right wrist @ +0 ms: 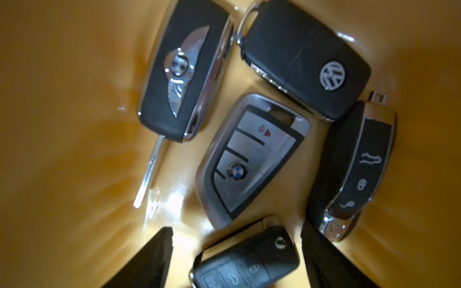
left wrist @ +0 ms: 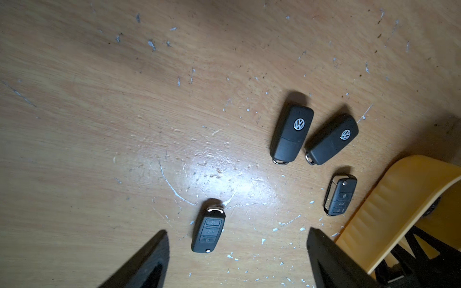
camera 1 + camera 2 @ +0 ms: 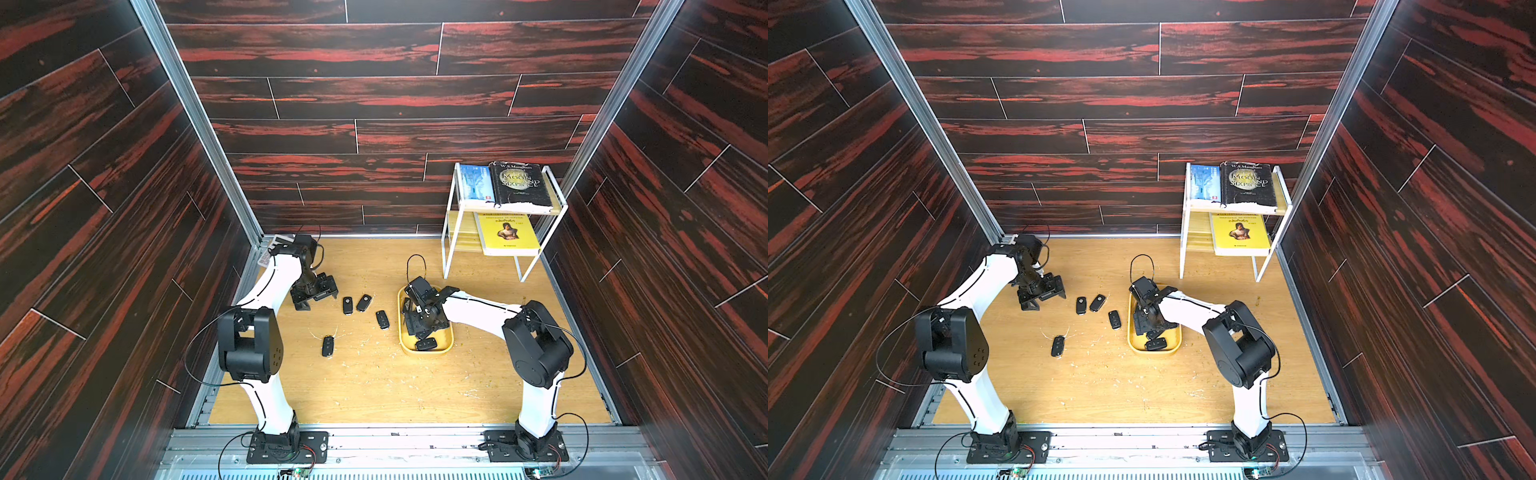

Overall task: Place the car key into the storage box
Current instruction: Place the car key in the storage box, then pick up the car key from the center of the board.

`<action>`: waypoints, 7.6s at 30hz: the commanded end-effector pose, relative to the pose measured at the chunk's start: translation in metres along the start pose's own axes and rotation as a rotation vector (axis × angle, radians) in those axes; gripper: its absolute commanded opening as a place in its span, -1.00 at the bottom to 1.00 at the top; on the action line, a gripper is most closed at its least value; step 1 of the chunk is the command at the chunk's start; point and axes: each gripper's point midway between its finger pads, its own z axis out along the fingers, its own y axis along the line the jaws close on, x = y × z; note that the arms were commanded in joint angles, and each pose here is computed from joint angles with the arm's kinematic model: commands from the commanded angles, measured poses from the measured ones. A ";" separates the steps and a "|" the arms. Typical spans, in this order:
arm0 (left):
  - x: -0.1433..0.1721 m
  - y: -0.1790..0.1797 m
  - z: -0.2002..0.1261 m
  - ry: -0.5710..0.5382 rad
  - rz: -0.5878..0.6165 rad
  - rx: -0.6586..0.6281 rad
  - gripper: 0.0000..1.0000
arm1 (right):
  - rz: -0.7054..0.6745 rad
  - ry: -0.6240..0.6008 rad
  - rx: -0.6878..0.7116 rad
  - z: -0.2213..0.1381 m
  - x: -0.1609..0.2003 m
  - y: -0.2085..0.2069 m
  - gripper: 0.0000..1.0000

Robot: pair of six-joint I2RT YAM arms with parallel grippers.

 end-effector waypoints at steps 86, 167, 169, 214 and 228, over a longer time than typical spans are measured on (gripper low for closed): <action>-0.010 -0.043 0.106 0.051 0.177 -0.202 -0.33 | 0.041 -0.373 -0.100 -0.127 -0.031 0.003 0.75; 0.164 -0.209 -0.116 -0.867 1.492 1.276 -0.71 | 0.057 -0.489 -0.698 -0.187 -0.011 -0.016 0.78; 0.164 -0.214 -0.125 -0.852 1.476 1.335 -0.70 | 0.016 -0.587 -0.679 -0.198 -0.010 -0.019 0.79; 0.250 -0.193 -0.185 -0.581 1.718 1.650 -0.78 | -0.598 -0.982 -0.765 -0.294 0.039 0.080 0.81; 0.247 -0.201 -0.192 -0.595 1.719 1.667 -0.80 | -0.614 -1.018 -0.846 -0.302 0.048 0.086 0.74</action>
